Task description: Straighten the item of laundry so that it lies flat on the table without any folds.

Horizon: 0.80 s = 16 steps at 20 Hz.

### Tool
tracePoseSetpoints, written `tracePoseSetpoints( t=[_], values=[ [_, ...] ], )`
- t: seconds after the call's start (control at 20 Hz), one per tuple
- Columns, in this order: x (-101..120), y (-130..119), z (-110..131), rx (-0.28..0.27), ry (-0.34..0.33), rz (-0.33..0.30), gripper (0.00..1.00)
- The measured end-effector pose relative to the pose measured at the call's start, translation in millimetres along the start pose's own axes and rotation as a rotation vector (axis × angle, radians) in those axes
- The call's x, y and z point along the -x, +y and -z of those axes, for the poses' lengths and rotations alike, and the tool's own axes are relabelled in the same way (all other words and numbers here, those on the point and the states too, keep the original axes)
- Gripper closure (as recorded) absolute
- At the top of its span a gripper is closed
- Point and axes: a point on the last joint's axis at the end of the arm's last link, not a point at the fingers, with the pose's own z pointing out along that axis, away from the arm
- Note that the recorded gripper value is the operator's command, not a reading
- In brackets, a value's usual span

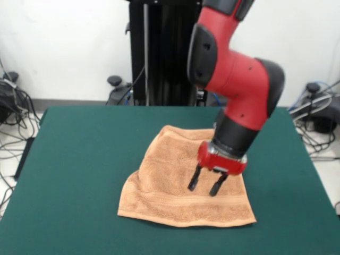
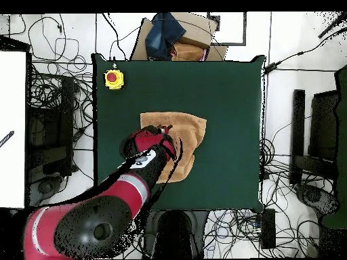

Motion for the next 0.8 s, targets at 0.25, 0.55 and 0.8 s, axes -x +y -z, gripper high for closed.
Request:
tracePoseSetpoints(
  t=[0.25, 0.55, 0.8],
  values=[
    [-18.5, -6.4, -27.7, -0.015, 0.002, -0.016, 0.0],
    [-13.0, -1.3, -26.7, -0.018, 0.001, -0.058, 0.0],
    [-6.9, 6.4, -22.9, -0.015, -0.004, -0.086, 0.0]
  ],
)
